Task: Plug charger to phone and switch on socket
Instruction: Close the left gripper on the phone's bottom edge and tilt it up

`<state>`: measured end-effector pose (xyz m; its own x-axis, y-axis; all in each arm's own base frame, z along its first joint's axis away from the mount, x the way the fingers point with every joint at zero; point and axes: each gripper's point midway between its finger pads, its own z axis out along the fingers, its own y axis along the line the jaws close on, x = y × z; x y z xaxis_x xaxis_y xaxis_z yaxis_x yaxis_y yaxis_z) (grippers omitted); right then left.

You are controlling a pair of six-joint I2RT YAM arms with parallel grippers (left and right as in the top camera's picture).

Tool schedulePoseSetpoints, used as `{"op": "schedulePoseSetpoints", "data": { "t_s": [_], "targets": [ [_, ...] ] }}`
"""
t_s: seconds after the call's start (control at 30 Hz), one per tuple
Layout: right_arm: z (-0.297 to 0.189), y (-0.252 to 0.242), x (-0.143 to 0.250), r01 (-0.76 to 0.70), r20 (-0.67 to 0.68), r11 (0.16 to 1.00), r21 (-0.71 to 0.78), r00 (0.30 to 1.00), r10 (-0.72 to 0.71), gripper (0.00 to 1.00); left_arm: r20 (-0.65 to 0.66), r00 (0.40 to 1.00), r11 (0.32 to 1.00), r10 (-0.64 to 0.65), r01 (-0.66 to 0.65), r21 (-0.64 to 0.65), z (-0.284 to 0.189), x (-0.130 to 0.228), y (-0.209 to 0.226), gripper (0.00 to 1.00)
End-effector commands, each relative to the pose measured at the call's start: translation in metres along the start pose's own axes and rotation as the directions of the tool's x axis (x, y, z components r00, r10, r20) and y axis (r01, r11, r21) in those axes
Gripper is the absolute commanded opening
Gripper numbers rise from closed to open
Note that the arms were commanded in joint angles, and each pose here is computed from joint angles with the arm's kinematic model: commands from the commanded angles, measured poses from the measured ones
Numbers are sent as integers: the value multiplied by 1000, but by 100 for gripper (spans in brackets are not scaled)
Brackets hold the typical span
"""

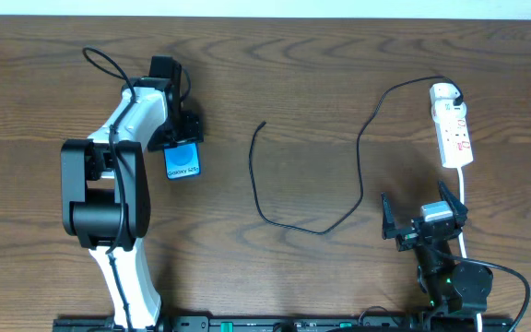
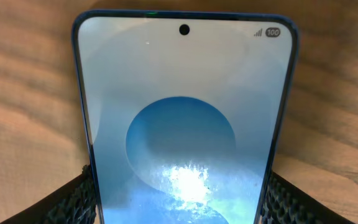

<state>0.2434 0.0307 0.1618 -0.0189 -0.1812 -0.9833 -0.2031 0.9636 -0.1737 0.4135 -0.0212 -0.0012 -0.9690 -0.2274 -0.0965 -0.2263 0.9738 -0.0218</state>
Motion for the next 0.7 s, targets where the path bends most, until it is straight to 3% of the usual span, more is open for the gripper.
{"op": "schedulePoseSetpoints", "data": {
  "t_s": [0.0,0.27,0.63,0.67],
  "targets": [
    [0,4,0,-11,3,1000,-18,1000,11,99,-93,981,985,-170,166,-50,17,22,8,74],
    [0,4,0,-11,3,1000,-18,1000,11,99,-151,899,911,-410,395,-122,13,43,12,73],
    [0,4,0,-11,4,1000,-18,1000,11,99,-188,889,908,-418,411,-75,13,46,2,75],
    [0,4,0,-11,3,1000,-18,1000,11,99,-190,888,908,-418,411,-77,13,46,2,79]
  ]
}}
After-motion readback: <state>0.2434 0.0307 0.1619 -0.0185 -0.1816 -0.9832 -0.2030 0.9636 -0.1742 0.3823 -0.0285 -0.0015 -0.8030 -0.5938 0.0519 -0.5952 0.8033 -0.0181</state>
